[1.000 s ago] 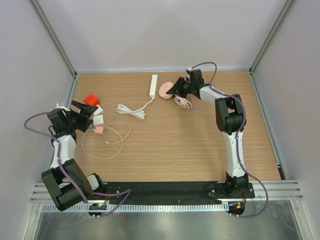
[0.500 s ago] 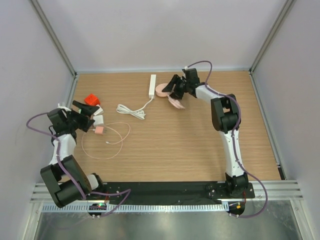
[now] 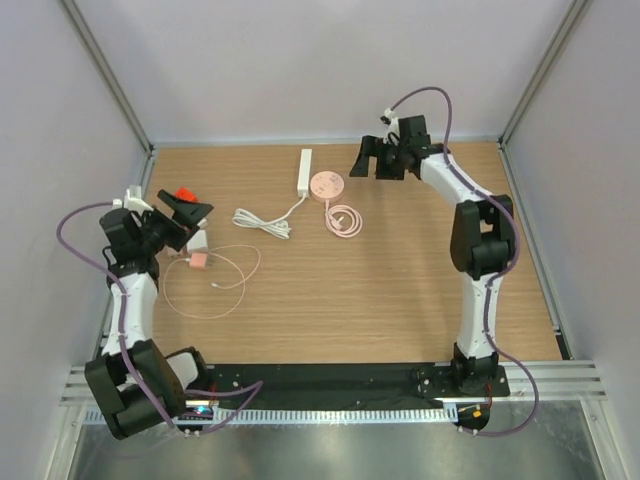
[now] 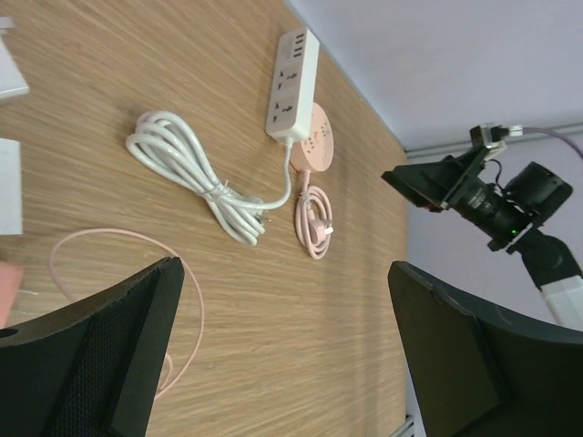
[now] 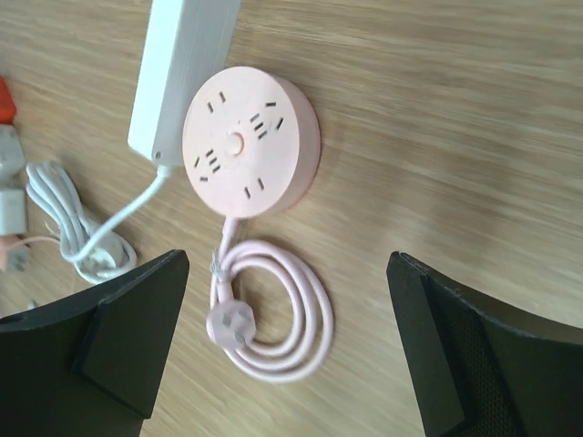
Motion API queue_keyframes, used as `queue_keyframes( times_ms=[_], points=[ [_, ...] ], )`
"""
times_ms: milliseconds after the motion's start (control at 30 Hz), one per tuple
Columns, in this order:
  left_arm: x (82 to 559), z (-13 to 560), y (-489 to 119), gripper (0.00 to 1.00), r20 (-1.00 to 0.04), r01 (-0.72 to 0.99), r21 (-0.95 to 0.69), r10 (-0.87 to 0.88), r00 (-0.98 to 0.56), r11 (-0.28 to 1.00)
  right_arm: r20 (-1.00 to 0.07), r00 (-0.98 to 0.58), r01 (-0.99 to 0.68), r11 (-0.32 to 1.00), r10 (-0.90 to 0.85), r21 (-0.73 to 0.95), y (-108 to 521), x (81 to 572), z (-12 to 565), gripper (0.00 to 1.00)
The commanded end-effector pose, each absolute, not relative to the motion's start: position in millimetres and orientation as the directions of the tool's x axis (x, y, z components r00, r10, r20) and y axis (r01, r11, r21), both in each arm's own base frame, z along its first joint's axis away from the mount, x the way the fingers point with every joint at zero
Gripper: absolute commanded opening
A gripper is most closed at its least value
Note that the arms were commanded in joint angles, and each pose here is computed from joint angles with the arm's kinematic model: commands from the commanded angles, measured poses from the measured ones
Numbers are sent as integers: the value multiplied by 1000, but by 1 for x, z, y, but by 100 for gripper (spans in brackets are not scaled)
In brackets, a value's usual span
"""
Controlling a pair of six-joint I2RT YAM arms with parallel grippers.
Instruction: Pull the plug off the socket
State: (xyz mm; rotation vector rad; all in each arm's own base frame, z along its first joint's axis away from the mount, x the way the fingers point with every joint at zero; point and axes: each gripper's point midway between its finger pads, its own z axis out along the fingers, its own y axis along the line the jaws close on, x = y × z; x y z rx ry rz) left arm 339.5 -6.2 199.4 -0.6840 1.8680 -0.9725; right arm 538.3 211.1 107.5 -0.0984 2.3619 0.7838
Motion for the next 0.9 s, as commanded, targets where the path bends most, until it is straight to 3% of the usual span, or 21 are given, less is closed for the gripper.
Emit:
queue_keyframes(
  times_ms=[0,33,67,133,433,667,867],
  points=[
    [335,230,-20,100,-563,32,-785,-692,-452,619,-762,-642,-454,843,-84,289,190,507,180,99],
    [334,237,-22,100,-592,48,-766,-674,-443,641,-806,-584,-455,860,-91,232,179,498,211,100],
    [333,238,-26,100,-611,44,-747,-657,-442,664,-796,-591,-458,867,-133,195,171,486,198,100],
    [328,240,-30,100,-654,49,-698,-608,-451,715,-834,-533,-437,890,-140,130,151,468,229,100],
    [299,266,-38,100,-875,80,-384,-335,-351,920,-855,-518,-178,977,10,120,33,391,253,100],
    [273,261,-27,99,-917,39,-312,-291,-272,949,-907,-414,-14,996,-83,-85,-17,320,264,99],
    [256,252,-21,100,-933,8,-297,-288,-215,955,-926,-374,71,994,-47,-79,-26,279,264,100]
  ],
)
